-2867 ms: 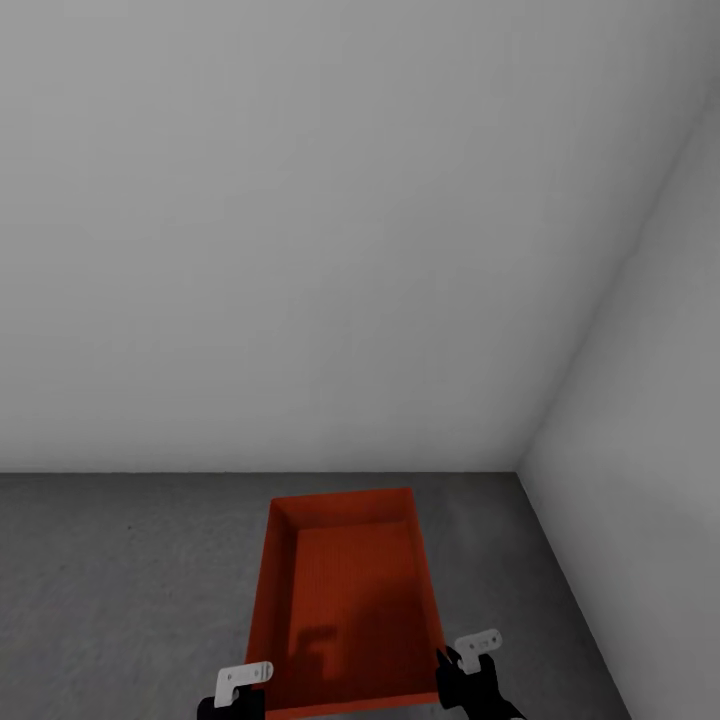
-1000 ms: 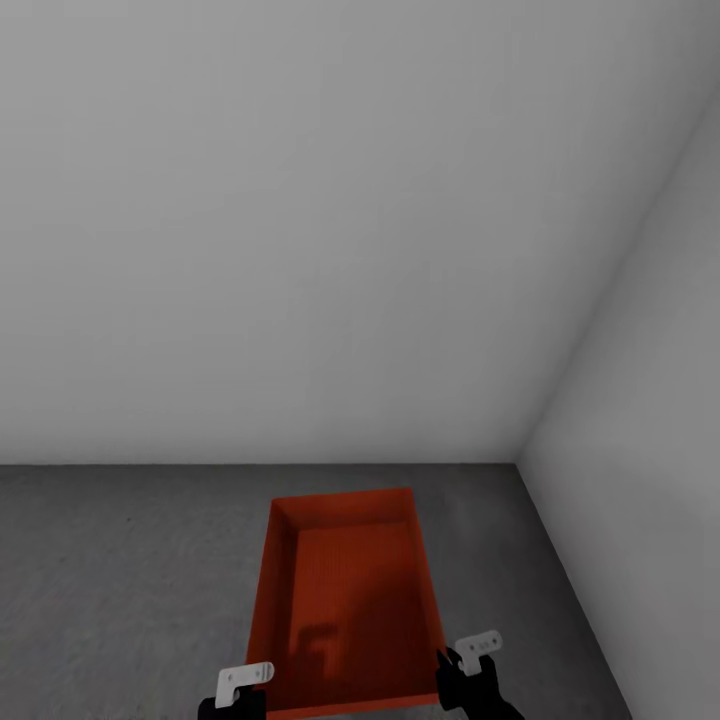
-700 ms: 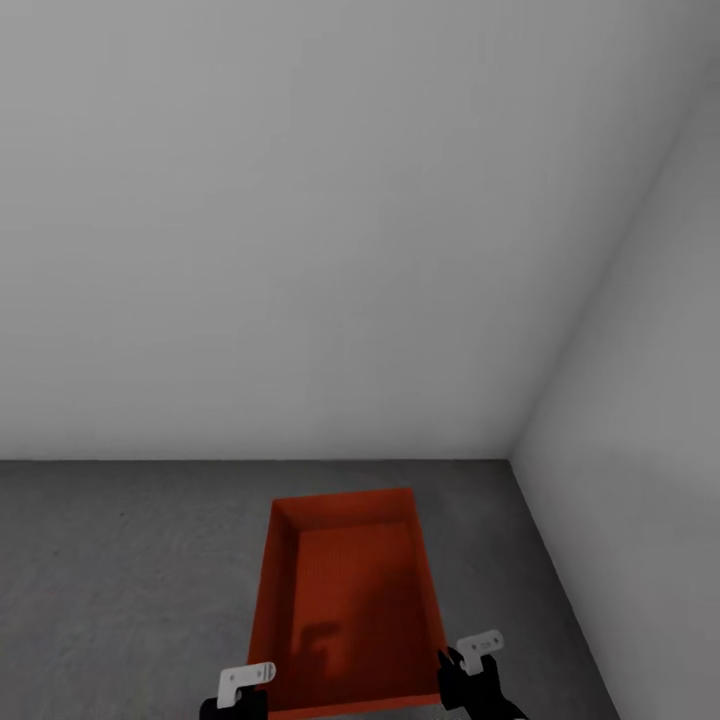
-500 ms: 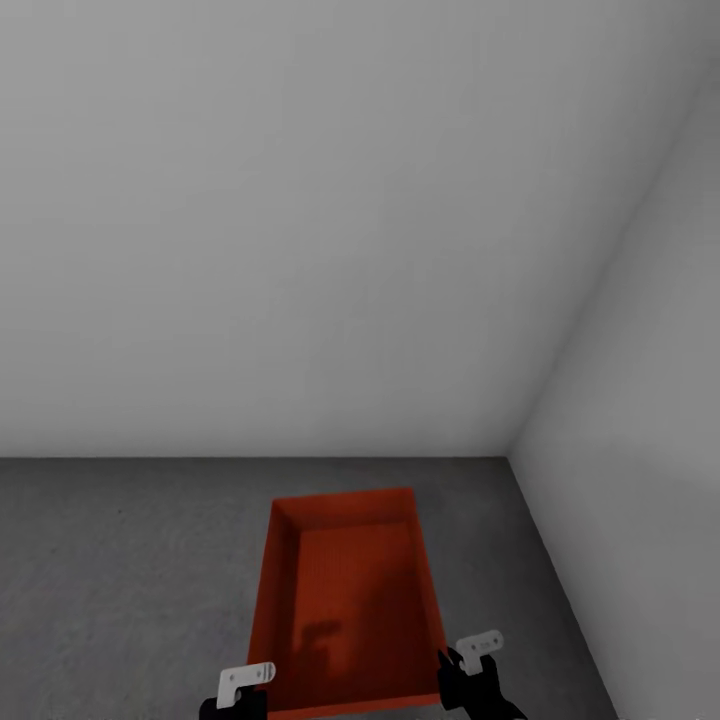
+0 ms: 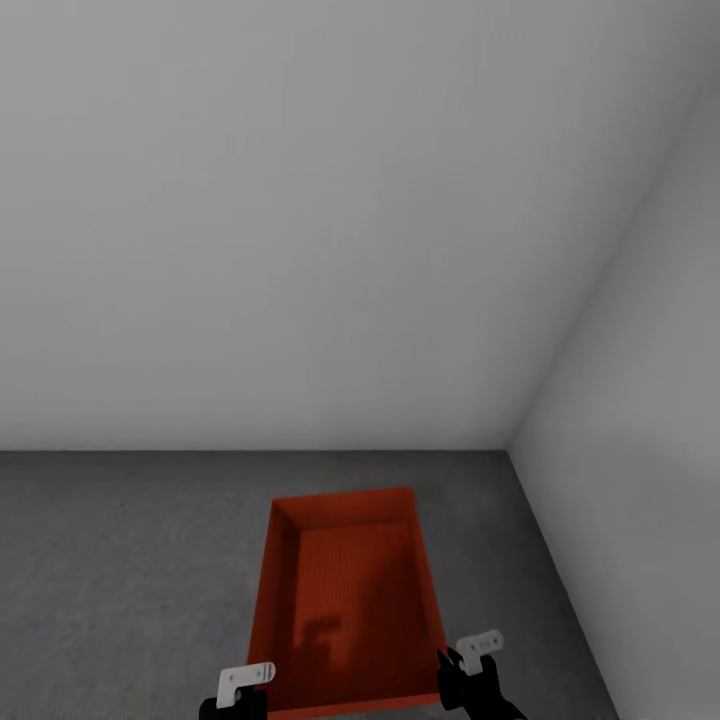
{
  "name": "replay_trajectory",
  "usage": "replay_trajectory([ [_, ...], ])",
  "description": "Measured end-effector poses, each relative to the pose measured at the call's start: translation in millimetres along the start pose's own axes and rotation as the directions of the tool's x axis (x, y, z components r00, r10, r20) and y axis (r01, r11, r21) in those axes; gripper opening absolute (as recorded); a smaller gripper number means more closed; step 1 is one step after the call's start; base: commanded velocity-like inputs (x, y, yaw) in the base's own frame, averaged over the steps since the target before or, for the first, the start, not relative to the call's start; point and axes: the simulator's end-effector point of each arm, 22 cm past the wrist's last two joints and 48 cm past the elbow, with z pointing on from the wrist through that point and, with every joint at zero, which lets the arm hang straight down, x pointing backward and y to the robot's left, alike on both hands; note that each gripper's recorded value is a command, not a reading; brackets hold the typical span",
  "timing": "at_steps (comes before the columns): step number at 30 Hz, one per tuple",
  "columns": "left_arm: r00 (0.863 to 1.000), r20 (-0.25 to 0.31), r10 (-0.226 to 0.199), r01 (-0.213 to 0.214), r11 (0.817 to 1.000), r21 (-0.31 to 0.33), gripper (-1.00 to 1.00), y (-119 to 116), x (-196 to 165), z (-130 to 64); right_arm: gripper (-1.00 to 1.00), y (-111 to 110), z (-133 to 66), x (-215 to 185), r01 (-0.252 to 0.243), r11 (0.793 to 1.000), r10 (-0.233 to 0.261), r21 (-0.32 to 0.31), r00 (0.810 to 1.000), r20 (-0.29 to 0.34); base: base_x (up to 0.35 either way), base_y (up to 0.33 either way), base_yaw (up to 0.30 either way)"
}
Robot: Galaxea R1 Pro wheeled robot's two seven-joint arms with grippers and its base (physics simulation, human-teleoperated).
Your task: Move the two storage containers from the living room to the garage. In the garage, place one container on the floor and stack the other container on top of it (either order is fine).
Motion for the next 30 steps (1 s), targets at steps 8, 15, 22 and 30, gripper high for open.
replay_trajectory([
  [8,1.000,-0.012,0.001,-0.001,1.000,-0.002,-1.00,1,5,1.2,-1.00,1,1.2,6,-0.003,1.000,0.003,-0.001,1.000,-0.012,0.000,0.000,0.000],
  [15,1.000,-0.023,0.001,-0.001,1.000,-0.003,-1.00,2,10,2.1,-1.00,1,2.1,12,-0.005,1.000,0.005,-0.002,1.000,-0.023,0.000,0.000,-0.041],
  [22,0.999,-0.033,0.000,0.000,1.000,-0.004,-1.00,2,15,3.0,-1.00,1,2.9,16,-0.007,1.000,0.007,-0.003,0.999,-0.033,0.000,0.000,-0.168],
  [30,0.999,-0.045,0.000,0.000,1.000,-0.005,-1.00,3,20,3.7,-1.00,2,3.7,22,-0.009,1.000,0.009,-0.004,0.999,-0.044,0.000,0.000,-0.173],
])
